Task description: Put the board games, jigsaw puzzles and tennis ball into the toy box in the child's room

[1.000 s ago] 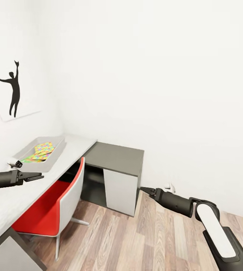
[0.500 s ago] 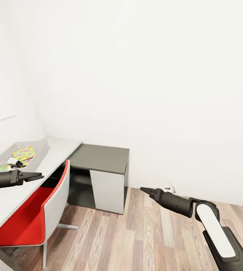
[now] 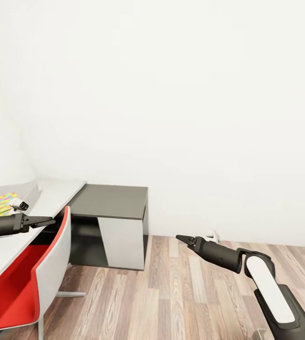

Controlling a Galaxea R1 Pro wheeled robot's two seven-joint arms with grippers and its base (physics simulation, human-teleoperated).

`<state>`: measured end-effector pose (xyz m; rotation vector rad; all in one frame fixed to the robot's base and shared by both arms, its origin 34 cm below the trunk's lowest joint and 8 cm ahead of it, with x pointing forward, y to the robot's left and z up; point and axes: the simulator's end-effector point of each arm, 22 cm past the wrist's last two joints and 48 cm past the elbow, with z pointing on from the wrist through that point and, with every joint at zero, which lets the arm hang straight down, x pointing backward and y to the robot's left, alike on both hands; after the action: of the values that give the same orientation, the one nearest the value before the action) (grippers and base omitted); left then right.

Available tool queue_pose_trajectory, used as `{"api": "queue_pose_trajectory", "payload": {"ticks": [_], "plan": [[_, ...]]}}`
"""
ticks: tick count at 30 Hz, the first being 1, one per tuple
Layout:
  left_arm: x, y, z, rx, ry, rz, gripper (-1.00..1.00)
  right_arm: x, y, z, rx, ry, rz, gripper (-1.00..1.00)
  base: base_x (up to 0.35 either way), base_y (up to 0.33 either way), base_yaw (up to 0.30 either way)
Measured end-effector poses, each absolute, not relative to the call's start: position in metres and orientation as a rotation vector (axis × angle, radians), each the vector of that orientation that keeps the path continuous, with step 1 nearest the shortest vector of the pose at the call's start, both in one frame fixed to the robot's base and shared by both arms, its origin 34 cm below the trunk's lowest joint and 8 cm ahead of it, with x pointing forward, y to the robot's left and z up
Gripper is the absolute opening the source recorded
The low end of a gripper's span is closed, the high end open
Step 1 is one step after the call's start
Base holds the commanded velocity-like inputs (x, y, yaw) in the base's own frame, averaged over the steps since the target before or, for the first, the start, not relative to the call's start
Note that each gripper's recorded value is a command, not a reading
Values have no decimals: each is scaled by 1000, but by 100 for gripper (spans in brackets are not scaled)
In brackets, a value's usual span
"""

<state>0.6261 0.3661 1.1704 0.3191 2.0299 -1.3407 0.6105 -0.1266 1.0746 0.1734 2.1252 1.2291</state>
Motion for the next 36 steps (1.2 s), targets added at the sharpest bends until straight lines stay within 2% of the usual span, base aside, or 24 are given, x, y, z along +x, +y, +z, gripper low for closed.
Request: {"api": "queue_pose_trajectory", "payload": {"ticks": [6,15,27,36], "plan": [[626,365,1170,320,2031,-1341,100,612,-129,1064,196,2143,1214,100,0,1,-28],[626,361,1167,323,2036,-1347,100,615,-136,996,239,2280,1020,100,0,0,-3],[626,358,1165,324,2039,-1353,100,614,-165,851,379,2542,443,100,0,0,0],[626,357,1164,326,2042,-1355,100,620,-200,810,479,2566,244,100,0,0,0]]}}
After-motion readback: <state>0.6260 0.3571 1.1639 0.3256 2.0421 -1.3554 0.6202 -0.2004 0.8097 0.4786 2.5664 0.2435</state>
